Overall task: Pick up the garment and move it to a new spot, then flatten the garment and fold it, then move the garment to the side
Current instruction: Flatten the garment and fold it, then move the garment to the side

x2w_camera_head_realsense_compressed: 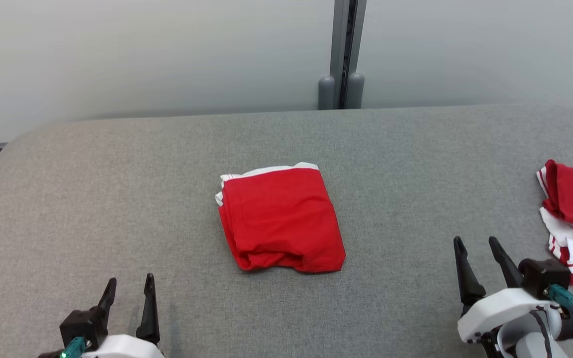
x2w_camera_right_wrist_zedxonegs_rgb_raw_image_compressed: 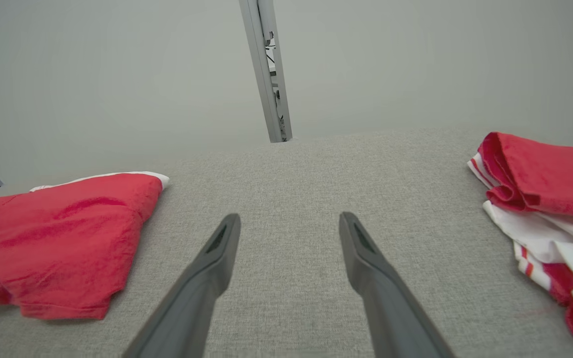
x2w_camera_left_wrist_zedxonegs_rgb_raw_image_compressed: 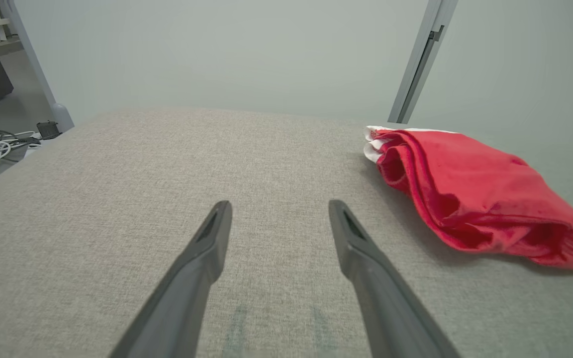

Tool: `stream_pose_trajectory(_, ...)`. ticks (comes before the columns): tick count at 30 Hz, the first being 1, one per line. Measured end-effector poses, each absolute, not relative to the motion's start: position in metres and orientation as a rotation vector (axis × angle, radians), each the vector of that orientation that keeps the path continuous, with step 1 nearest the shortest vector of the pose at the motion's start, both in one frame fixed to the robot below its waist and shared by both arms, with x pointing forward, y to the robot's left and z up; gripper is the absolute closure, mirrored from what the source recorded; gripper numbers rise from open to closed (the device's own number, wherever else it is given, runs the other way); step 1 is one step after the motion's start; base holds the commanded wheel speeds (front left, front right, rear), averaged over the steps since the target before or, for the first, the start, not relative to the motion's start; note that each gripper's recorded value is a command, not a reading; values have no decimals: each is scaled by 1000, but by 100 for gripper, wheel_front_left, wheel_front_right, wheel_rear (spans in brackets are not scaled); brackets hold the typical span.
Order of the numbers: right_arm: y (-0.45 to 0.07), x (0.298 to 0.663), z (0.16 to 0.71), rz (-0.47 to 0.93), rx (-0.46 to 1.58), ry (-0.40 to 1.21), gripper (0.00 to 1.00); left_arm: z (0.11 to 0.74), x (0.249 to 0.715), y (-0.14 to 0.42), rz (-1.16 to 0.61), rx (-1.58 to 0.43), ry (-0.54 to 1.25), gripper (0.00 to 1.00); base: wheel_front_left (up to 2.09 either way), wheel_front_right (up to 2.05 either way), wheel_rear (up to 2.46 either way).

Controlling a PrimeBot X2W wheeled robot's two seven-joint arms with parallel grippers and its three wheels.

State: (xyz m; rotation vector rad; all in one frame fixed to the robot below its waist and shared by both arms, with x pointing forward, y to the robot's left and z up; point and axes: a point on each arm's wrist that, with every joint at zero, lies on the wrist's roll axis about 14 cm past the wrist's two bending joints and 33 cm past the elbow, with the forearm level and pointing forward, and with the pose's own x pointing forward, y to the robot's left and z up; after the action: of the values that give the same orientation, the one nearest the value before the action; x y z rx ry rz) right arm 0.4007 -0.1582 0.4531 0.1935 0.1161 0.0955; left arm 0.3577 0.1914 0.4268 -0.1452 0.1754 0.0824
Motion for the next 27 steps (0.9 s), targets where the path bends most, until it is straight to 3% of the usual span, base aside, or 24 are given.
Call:
stream_pose_trajectory(13,-148,376,457,122,217,100,0,431,333,197,98,-126,158,0,0,0,0)
stream_pose_trajectory(27,-139,380,446,149,199,133,0,427,333,197,102,-110,170,0,0,0,0)
